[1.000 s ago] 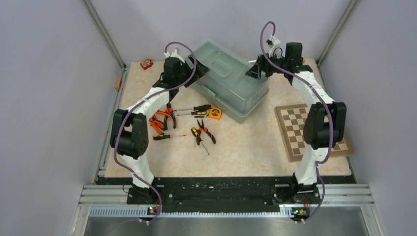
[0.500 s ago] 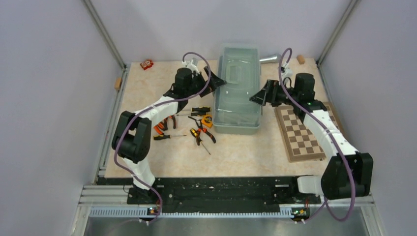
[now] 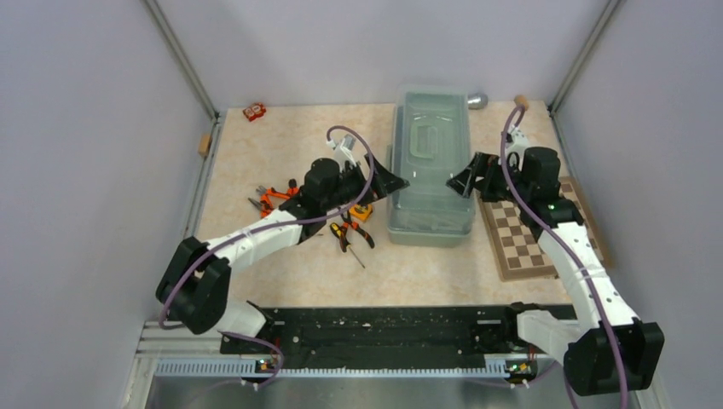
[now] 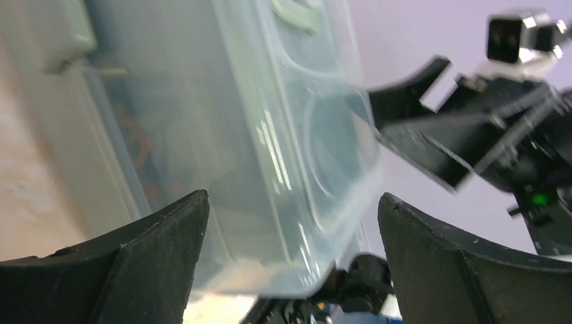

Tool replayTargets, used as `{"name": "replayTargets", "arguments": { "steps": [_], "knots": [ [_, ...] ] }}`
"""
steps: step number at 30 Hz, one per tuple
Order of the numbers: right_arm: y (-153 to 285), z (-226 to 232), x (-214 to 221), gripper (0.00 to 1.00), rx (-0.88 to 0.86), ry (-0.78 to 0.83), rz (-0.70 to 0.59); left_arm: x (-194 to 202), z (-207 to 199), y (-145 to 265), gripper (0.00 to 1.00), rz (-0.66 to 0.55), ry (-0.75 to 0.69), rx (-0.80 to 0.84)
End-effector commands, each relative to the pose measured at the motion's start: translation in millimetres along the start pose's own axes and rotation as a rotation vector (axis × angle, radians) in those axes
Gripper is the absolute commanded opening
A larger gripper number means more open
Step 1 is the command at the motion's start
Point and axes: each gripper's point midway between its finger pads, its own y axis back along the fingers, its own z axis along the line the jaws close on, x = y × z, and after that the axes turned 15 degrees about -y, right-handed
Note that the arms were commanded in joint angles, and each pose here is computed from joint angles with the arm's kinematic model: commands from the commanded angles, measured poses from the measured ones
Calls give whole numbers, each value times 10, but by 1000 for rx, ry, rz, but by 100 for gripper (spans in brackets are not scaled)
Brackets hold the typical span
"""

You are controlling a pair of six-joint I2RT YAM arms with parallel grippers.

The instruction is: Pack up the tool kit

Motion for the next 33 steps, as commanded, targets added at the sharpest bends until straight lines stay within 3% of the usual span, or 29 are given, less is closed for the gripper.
{"name": "replayTargets", "arguments": {
  "steps": [1,4,8,13,18,24,33],
  "knots": [
    [205,190,-361,95,39,38,-174,182,-767,255,99,26,3,211],
    [261,153,-651,99,102,39,-300,282,-892,357,99,29,-4,232],
    [176,206,-942,99,101,54,-356,217,-882,431,99,-6,-46,200],
    [-207,171,-1221,99,93,109,-301,-238,-494,482,99,-166,-114,-3],
    [-601,71,-1361,99,99,138,-211,-430,-301,245,99,-90,-84,-1],
    [-882,46,-1046,91,2,113,-49,-87,-469,-48,99,74,-19,120],
    [-849,217,-342,89,-82,74,45,422,-940,-43,99,105,12,223]
  ]
}}
